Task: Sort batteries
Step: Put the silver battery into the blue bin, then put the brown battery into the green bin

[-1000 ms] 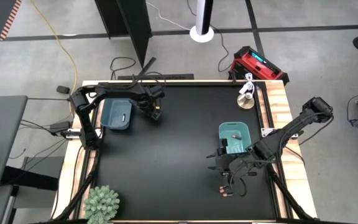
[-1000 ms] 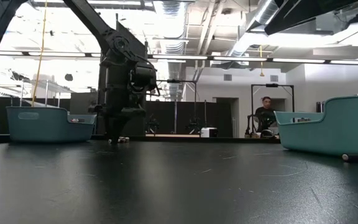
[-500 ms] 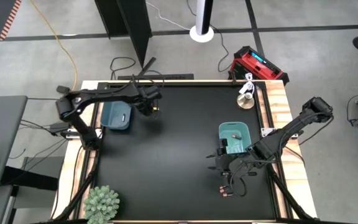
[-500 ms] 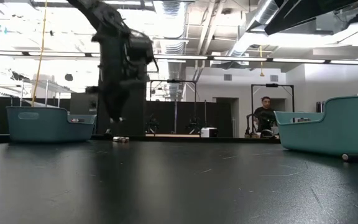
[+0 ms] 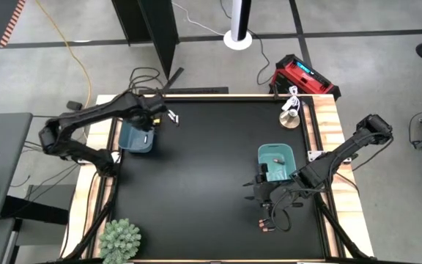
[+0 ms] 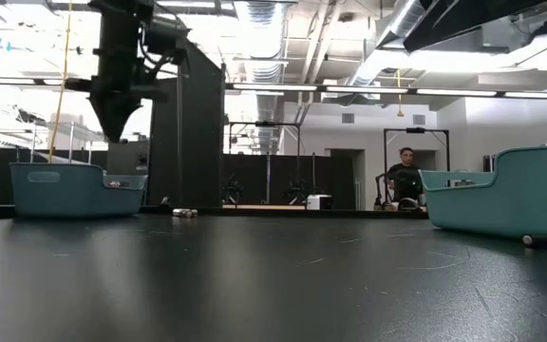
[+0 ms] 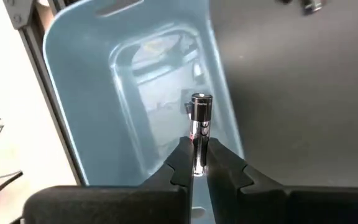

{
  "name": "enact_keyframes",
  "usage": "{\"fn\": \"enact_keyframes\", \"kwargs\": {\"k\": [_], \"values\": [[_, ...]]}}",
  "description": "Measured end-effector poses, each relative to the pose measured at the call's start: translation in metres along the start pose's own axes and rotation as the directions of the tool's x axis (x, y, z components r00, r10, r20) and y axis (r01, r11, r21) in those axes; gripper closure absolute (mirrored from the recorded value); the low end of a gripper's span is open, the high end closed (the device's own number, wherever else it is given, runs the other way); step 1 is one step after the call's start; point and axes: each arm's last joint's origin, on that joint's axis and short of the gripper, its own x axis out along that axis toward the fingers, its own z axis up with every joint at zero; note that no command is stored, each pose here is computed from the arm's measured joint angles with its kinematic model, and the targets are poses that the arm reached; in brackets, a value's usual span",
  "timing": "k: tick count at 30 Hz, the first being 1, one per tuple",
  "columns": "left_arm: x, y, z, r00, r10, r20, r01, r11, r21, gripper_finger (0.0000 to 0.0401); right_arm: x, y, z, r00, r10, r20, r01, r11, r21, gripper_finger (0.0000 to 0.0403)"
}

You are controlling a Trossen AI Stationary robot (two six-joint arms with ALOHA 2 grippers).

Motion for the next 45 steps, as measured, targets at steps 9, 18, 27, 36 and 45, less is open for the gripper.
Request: {"fn": "enact_keyframes", "kwargs": {"k": [9,18,27,36,45], "values": [[0.030,0.016,0.007,0.992,0.107,-0.072,-0.107,0.994,-0.001,0.0349,0.000,0.001,0.001,1.000,0.004,0.009,-0.004,1.000,0.003,0.0193],[0.031,0.016,0.008,0.992,0.118,-0.052,-0.118,0.993,0.006,0.0266,0.000,0.000,0.001,1.000,0.001,0.007,-0.001,1.000,0.003,0.0193],[0.014,-0.015,0.022,0.983,-0.117,0.143,0.111,0.992,0.053,0.0245,0.003,-0.006,0.001,1.000,-0.019,-0.005,0.020,1.000,0.007,0.0193],[-0.004,-0.055,0.015,0.900,-0.350,0.260,0.311,0.934,0.178,0.0248,-0.002,0.003,-0.011,0.992,0.066,-0.111,-0.070,0.997,-0.034,0.0193],[-0.016,-0.076,0.004,0.841,-0.446,0.308,0.388,0.892,0.233,0.0248,-0.011,0.031,-0.030,0.953,0.167,-0.254,-0.193,0.978,-0.080,0.0193]]}}
